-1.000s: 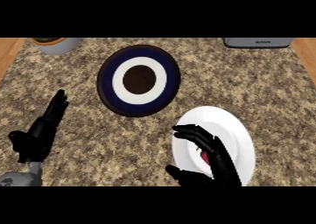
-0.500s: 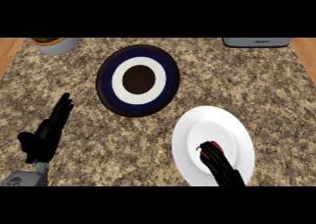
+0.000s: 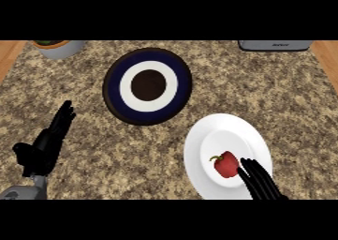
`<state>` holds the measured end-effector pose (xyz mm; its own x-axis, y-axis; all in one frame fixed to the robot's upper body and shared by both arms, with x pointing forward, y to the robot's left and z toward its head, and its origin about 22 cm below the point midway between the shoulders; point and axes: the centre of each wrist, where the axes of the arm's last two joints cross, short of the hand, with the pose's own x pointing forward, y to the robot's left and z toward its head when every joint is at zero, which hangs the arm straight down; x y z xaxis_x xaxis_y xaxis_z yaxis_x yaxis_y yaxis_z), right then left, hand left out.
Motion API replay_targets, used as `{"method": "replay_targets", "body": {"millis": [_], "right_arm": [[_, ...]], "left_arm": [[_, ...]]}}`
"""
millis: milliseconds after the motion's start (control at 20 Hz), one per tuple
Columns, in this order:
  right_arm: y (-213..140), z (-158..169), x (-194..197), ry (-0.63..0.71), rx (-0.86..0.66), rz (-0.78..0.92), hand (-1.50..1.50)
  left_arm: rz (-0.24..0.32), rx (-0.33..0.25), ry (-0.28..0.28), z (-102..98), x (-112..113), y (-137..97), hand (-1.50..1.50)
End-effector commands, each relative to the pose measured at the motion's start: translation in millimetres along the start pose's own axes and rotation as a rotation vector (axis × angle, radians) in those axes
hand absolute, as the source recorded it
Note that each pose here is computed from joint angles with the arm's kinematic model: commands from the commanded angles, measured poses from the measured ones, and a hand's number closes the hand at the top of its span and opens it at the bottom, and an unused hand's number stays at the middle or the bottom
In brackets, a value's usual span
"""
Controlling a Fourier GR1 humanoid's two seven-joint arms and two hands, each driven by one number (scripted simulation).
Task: Pick the bell pepper from the plate and place it in the plate
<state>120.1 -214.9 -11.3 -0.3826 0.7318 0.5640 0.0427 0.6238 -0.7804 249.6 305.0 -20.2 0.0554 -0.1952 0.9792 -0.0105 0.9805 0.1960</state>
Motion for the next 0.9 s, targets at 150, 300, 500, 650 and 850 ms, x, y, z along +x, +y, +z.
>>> {"method": "replay_targets", "body": {"millis": [150, 300, 500, 650, 850], "right_arm": [[-7, -23, 36, 0.144, 0.145, 0.130, -1.50], [-26, -16, 46, 0.209, 0.187, 0.157, -1.50], [-40, -38, 26, 0.252, 0.201, 0.192, -1.50], [-15, -35, 24, 0.313, 0.243, 0.289, -1.50], [13, -69, 24, 0.316, 0.290, 0.290, -1.50]], "left_arm": [[0.011, -0.020, -0.003, 3, 5, 6, 0.00], [0.002, 0.011, -0.005, -10, -9, -18, 0.00], [-0.009, -0.004, -0.007, -3, 6, -5, 0.00], [0.005, -0.005, -0.005, -4, 10, 0, 0.00], [0.016, -0.007, 0.008, -12, 1, 6, 0.00]]}}
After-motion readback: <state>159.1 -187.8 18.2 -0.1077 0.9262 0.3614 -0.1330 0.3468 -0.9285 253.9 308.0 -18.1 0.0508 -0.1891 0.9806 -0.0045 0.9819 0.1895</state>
